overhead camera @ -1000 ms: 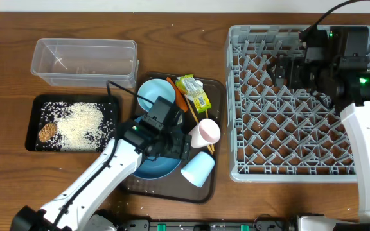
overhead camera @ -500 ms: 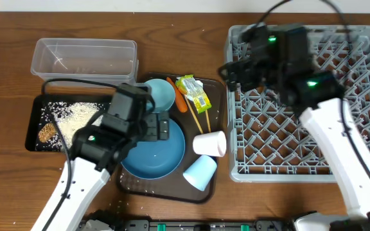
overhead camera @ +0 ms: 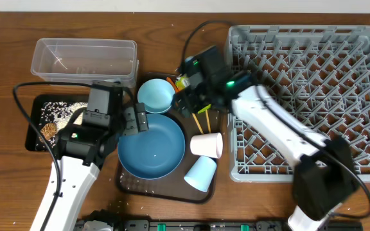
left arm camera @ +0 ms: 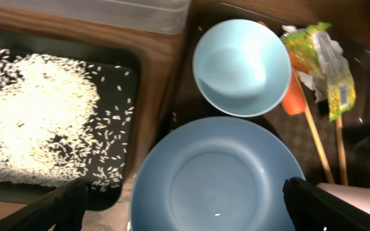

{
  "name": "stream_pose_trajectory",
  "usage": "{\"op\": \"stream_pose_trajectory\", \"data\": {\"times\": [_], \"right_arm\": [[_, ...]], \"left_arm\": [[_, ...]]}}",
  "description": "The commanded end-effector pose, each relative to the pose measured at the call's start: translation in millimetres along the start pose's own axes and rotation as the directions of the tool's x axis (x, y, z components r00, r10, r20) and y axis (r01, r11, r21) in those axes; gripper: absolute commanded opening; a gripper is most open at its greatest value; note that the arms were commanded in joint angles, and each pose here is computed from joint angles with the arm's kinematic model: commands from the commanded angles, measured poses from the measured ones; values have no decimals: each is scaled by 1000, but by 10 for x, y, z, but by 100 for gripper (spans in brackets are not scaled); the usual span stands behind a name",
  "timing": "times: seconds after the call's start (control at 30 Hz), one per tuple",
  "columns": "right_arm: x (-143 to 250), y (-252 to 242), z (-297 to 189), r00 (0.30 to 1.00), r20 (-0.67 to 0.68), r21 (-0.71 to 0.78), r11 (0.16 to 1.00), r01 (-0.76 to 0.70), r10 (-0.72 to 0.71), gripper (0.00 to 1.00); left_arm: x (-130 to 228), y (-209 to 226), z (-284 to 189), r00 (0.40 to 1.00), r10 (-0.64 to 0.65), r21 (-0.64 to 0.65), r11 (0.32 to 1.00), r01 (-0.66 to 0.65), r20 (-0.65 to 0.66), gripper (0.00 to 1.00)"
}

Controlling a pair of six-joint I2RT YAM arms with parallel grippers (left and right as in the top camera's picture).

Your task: Sort waste into correct bins and load items into the dishwasher rack

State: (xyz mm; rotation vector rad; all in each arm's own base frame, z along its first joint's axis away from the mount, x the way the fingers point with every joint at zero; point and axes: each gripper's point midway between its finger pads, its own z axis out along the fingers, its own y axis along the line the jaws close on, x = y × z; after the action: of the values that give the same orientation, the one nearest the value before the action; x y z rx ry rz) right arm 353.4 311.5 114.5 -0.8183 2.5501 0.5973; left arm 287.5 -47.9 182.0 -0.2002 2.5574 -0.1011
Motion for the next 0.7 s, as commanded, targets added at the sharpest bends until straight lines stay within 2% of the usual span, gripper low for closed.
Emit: {"op": "stream_pose_trajectory", "data": {"times": [0.0,0.17,0.37,0.43,0.47,0.57,0.67], "right_arm": [[67,71,174,996,-44,35,997,73,-72,81],[263,70,356,972,-162,46,983,178,-168,76],[565,78,613,921,-295,-33,967,255,-253,70],[623,85,662,908,-327,-50,964,261,-262,62],[630,89,678,903,-336,-56,963,262,-266,52],[624,102,684,897,-344,-67,960,271,-277,31],[693,193,671,886,-360,-108,956,272,-292,23]], "left_arm": [[-78,82,-44,1000,-18,-26,999,18,22,98],[-43,98,35,1000,-18,-39,999,18,-10,98],[59,117,217,996,-14,-67,998,8,-88,98],[83,121,270,994,-17,-74,997,9,-108,98],[95,123,297,993,-21,-78,997,11,-117,98],[120,128,351,990,-22,-85,996,11,-137,98],[116,126,363,990,-22,-86,996,11,-137,98]]}}
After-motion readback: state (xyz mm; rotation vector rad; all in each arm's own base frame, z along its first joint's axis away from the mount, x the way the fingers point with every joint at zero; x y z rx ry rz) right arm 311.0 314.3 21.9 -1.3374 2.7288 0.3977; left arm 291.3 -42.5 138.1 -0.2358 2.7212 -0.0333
